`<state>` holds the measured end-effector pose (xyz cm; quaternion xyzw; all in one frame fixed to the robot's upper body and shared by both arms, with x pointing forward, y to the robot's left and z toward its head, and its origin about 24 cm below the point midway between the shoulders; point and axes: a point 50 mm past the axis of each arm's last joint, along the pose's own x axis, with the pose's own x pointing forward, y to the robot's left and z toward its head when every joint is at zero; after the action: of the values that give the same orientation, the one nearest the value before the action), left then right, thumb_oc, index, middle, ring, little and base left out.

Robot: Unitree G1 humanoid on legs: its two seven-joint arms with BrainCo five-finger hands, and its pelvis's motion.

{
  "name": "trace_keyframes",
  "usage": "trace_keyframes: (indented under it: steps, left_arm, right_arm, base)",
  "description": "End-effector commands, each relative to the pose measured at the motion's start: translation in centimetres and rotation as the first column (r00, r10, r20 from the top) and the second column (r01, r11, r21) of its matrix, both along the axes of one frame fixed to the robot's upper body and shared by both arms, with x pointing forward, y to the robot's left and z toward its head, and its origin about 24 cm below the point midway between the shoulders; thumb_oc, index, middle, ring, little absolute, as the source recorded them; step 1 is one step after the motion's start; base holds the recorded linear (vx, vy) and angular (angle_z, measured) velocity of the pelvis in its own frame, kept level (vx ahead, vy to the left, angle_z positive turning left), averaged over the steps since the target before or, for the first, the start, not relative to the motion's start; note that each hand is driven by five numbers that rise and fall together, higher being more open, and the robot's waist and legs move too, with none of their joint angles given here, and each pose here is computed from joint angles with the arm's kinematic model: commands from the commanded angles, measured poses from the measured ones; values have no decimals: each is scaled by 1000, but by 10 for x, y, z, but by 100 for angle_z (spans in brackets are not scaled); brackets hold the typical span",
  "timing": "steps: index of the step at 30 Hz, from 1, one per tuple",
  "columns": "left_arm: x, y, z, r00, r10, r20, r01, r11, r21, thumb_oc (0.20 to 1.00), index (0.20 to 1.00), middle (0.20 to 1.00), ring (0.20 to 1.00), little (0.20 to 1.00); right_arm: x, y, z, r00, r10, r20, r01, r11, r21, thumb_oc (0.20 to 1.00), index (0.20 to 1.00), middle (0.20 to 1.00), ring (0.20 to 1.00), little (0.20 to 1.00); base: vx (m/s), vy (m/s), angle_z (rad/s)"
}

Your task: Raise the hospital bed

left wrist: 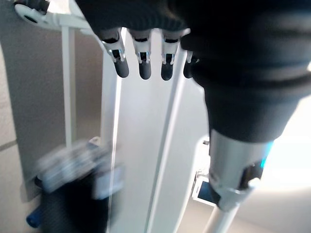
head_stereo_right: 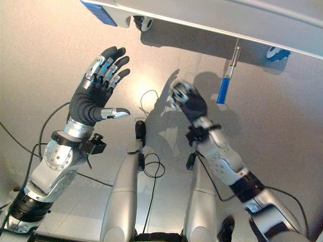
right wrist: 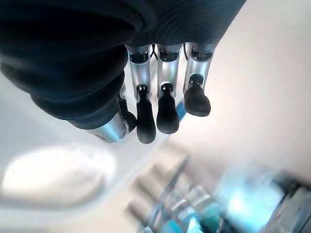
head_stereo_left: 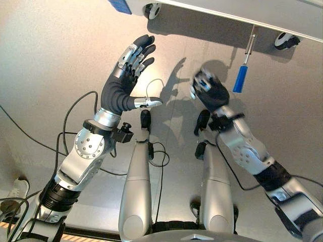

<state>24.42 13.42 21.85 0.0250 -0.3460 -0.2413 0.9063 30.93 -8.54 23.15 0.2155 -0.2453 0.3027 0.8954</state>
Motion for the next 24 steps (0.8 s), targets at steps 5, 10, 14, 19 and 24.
trace_keyframes:
  steps: [5, 10, 14, 19, 24]
  left_arm:
    - [-20, -13, 17, 988, -105, 114, 113, 991, -68, 1000, 1000, 1000, 1000, 1000]
    - [-22, -13, 18, 987, -108, 120, 119, 989, -93, 1000, 1000, 1000, 1000, 1000]
    - [-21, -13, 18, 987, -108, 117, 119, 989, -92, 1000, 1000, 1000, 1000, 1000]
    - [-10, -15, 7, 995, -84, 59, 88, 994, -71, 1000, 1000, 1000, 1000, 1000]
    - [23, -5, -33, 994, 65, -87, -63, 998, 27, 1000, 1000, 1000, 1000, 1000]
  right_arm:
    - [17, 14, 15, 995, -87, 44, 89, 995, -53, 200, 200, 200, 200, 200]
    - [35, 18, 24, 988, -155, 23, 156, 986, -58, 200, 200, 200, 200, 200]
    - [47, 16, 18, 979, -202, -22, 199, 976, -90, 200, 200, 200, 200, 200]
    - [63, 12, -25, 951, -275, -139, 236, 941, -241, 1000, 1000, 1000, 1000, 1000]
    - [72, -10, -86, 892, -444, -87, 304, 730, -612, 1000, 1000, 1000, 1000, 1000]
  base:
    - [6, 31, 9]
    - [5, 13, 2]
    - [0, 0, 0]
    - [-14, 8, -1]
    - [-38, 15, -4]
